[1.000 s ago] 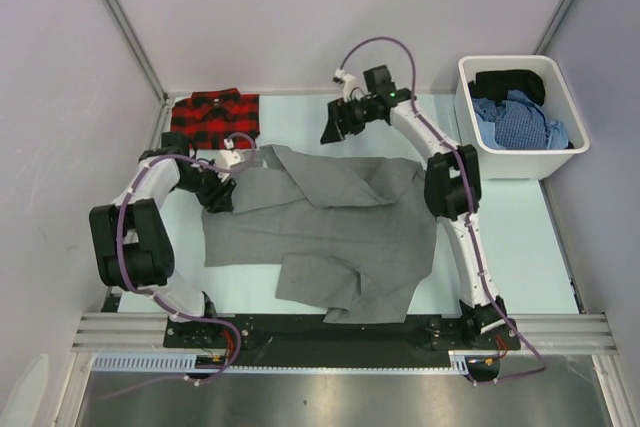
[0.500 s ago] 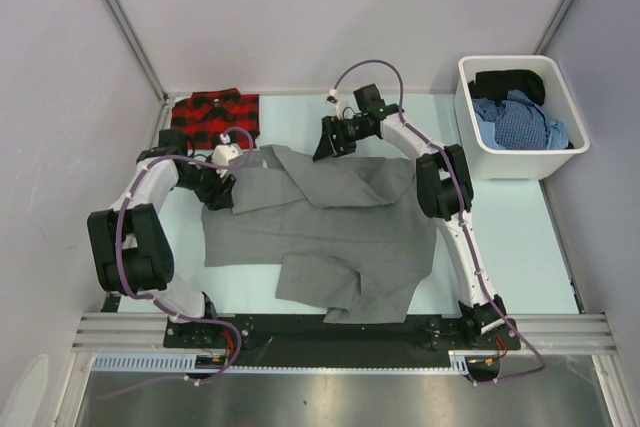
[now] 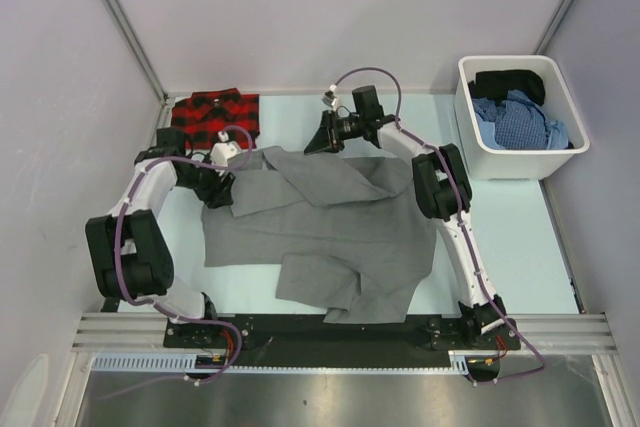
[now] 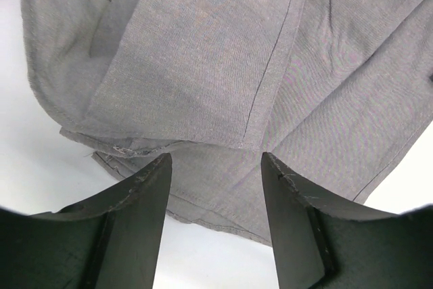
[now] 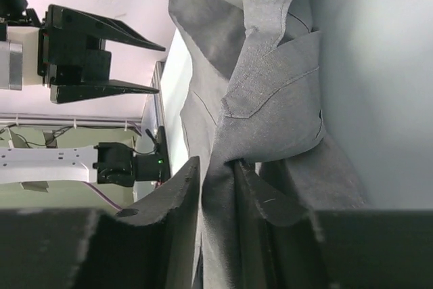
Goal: Fold and stack the long sleeve shirts
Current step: Fold the shirt
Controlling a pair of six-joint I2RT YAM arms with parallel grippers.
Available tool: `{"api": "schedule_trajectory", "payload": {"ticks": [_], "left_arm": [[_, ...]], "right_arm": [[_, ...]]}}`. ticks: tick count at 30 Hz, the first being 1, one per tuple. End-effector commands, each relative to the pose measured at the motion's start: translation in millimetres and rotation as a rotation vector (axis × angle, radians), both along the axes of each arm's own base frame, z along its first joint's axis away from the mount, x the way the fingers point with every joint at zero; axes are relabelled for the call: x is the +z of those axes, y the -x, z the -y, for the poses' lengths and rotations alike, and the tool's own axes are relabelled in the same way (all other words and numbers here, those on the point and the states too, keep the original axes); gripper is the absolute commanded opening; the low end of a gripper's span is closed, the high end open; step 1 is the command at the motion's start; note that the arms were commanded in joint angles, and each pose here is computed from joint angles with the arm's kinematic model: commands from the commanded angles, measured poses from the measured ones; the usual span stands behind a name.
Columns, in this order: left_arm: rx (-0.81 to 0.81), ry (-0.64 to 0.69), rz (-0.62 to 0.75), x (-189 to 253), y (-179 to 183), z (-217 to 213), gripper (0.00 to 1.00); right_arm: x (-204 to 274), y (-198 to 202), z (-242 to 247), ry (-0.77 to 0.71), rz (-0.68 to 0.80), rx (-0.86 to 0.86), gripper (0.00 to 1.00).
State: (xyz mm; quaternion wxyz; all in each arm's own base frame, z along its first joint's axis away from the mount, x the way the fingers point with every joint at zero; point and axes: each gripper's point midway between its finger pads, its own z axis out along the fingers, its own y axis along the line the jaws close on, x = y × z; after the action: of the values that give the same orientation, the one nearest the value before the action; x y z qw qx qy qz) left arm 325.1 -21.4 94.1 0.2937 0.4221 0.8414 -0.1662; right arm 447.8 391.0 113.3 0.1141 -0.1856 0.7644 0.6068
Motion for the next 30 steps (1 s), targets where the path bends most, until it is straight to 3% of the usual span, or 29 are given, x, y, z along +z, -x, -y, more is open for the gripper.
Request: {"api": "schedule_trajectory", "payload": {"ticks": [1, 4, 10, 15, 30], "left_arm": [[0.002, 0.030, 0.034, 10.2, 2.7, 3.6, 0.59], [-0.003, 0.040, 0.038, 9.3, 3.8, 5.8, 0.58], [-0.115, -0.026, 0.095, -2.2, 15.8, 12.4, 0.63], [-0.230, -0.124, 0.244, -16.5, 14.3, 19.0, 0.64], [-0.478, -0.293, 0.297, -48.6, 19.5, 36.1, 0.61]], "right_arm": [[56.3, 1.7, -5.1, -0.071, 0.110, 0.018, 0.19], [79.9, -2.6, -1.2, -0.083, 0.162, -0.003, 0.00], [120.7, -17.7, 14.2, -0.081, 0.288, -0.050, 0.00], [128.4, -22.9, 20.6, -0.071, 0.309, -0.058, 0.00], [150.3, -51.6, 55.0, -0.052, 0.363, -0.144, 0.00]]}}
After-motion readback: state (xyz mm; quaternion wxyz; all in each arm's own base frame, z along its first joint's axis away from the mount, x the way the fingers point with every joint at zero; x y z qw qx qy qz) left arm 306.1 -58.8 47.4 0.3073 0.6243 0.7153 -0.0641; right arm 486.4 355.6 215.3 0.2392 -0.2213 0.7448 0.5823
